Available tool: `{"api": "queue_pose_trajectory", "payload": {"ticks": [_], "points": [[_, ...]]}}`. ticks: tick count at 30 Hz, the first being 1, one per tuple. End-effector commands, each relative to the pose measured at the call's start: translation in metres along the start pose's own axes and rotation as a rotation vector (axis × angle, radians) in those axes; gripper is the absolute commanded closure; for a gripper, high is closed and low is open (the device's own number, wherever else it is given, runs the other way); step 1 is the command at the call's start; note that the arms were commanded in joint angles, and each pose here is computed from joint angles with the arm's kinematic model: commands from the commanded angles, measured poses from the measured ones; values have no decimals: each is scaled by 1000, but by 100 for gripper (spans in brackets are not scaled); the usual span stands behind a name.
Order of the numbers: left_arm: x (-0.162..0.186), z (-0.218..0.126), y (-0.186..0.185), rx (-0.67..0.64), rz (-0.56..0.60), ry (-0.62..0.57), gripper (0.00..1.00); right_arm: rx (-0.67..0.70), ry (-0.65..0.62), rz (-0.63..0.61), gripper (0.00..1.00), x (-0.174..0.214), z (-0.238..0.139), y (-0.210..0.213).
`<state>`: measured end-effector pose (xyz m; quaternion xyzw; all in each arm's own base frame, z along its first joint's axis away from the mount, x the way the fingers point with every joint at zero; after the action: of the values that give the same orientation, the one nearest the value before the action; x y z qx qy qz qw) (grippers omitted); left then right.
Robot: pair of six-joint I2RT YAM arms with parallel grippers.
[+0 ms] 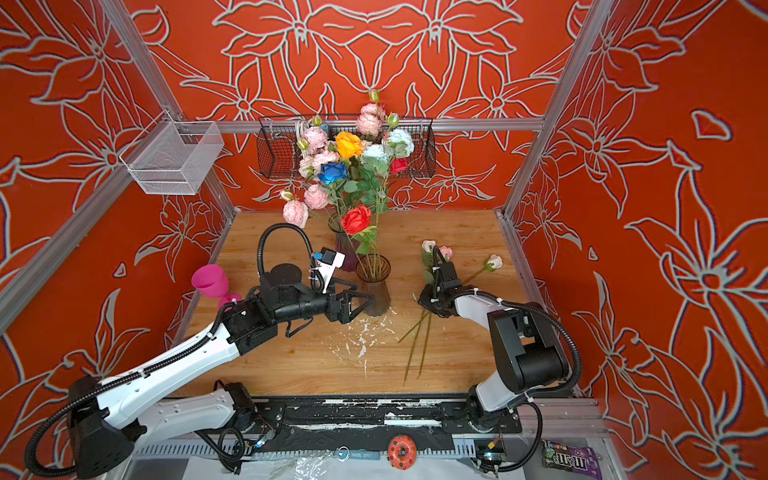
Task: Arrange the flowers into the vase
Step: 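Close the right gripper on the pink rose stem below its leaves, then lift the pink rose high with the right gripper while left gripper releases vase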
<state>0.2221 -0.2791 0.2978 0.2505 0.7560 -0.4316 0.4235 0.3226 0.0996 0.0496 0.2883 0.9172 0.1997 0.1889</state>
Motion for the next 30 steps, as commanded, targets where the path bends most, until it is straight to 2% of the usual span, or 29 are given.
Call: {"api": "queue_pose_trajectory", "payload": {"ticks": [1, 11, 19, 26, 30], "points": [[-13, -8, -6, -8, 33, -40, 3, -62, -60, -13, 100, -11, -23, 16], [-22, -22, 1, -82, 91, -95, 1, -267, -239, -101, 100, -36, -103, 65], [-36, -47, 1, -140, 124, -198, 0, -387, -414, -204, 100, -46, -168, 86], [-47, -75, 19, -295, 126, -316, 1, -516, -583, -265, 100, -56, -212, 104], [-52, -101, 38, -440, 88, -417, 2, -647, -681, -321, 100, -59, -251, 133]]}}
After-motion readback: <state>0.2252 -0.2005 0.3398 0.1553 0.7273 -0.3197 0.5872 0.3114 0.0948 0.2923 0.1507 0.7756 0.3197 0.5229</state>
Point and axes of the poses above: each gripper's point midway between its finger pads, its own z axis out along the fingers, its own y axis along the line the jaws close on, x = y × z, the point moved 2 cm from there along -z, back along the fingers, and after that the axes turned 9 degrees about z, right-handed, at the moved point
